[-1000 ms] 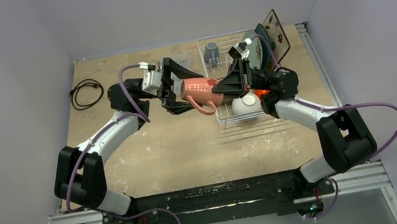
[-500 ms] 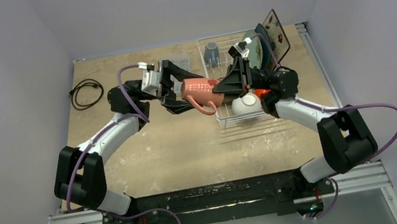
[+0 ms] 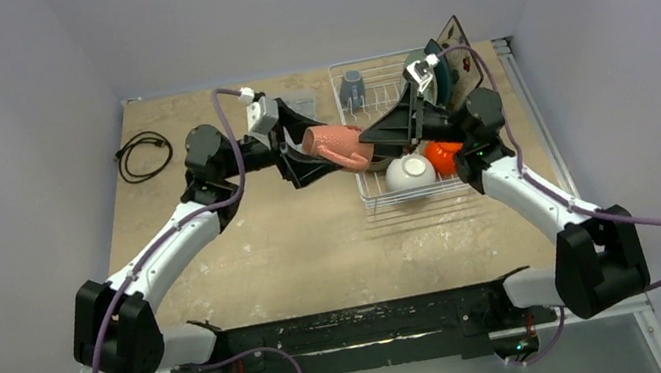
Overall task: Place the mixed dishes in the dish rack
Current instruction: Adjust the cup.
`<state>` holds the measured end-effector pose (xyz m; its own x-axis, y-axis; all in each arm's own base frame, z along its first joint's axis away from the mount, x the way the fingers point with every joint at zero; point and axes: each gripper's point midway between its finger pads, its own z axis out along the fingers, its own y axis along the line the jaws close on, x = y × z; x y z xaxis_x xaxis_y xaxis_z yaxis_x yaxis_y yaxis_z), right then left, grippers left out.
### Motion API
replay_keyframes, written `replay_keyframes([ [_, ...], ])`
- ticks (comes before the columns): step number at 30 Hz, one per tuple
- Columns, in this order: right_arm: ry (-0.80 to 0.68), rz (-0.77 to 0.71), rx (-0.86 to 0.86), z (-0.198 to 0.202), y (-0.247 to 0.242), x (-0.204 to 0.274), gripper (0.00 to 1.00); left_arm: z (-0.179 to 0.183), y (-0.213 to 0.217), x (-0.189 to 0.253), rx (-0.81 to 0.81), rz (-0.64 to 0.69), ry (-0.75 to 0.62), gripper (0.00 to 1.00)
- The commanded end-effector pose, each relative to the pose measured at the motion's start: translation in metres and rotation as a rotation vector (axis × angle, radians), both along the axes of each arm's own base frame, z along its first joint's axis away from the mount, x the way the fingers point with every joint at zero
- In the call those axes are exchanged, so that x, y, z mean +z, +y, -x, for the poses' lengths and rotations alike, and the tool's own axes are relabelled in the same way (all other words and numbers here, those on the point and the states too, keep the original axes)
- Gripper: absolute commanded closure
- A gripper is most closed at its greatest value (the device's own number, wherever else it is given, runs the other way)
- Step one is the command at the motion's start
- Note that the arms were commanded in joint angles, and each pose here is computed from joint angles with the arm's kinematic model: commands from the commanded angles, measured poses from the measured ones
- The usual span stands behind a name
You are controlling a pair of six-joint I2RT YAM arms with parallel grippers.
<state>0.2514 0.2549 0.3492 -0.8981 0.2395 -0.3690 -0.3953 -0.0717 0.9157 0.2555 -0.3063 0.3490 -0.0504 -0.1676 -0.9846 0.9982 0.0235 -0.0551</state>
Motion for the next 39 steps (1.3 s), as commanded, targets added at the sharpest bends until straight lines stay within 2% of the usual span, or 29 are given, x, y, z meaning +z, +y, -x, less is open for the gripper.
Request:
replay_keyframes([
  [1, -0.092, 0.108, -0.096, -0.018, -0.01, -0.009, 0.01, -0.017, 0.008, 0.019, 0.139, 0.005, 0.021, 1.0],
  [6, -0.141, 0.214, -0.153, -0.03, -0.022, -0.02, 0.01, -0.029, 0.014, 0.018, 0.217, -0.02, 0.085, 1.0],
  [8, -0.131, 0.353, -0.217, -0.04, -0.031, -0.035, 0.01, -0.036, 0.016, 0.017, 0.247, -0.037, 0.117, 1.0],
  [10, -0.261, 0.577, -0.363, -0.059, -0.054, -0.042, 0.01, -0.043, 0.017, 0.015, 0.273, -0.05, 0.144, 1.0],
  [13, -0.463, 0.749, -0.489, -0.063, -0.079, -0.021, 0.02, -0.051, 0.017, 0.009, 0.298, -0.09, 0.164, 1.0],
  [16, -0.663, 0.868, -0.512, -0.052, -0.067, -0.004, 0.05, -0.059, 0.018, 0.008, 0.329, -0.115, 0.172, 1.0],
  [19, -0.834, 0.979, -0.434, -0.035, -0.039, 0.0, 0.1, -0.063, 0.019, 0.007, 0.34, -0.144, 0.174, 1.0],
  [25, -1.066, 0.936, -0.328, -0.017, -0.016, 0.024, 0.28, -0.063, 0.023, 0.0, 0.354, -0.204, 0.163, 1.0],
  [30, -1.295, 0.981, -0.21, -0.012, -0.005, 0.025, 0.51, -0.057, 0.025, -0.011, 0.342, -0.246, 0.187, 1.0],
  [33, -1.36, 0.989, -0.17, -0.013, 0.003, 0.026, 0.52, -0.055, 0.025, -0.013, 0.337, -0.252, 0.192, 1.0],
  [39, -1.352, 1.051, -0.112, -0.021, 0.017, 0.014, 0.51, -0.053, 0.026, -0.014, 0.332, -0.255, 0.197, 1.0],
])
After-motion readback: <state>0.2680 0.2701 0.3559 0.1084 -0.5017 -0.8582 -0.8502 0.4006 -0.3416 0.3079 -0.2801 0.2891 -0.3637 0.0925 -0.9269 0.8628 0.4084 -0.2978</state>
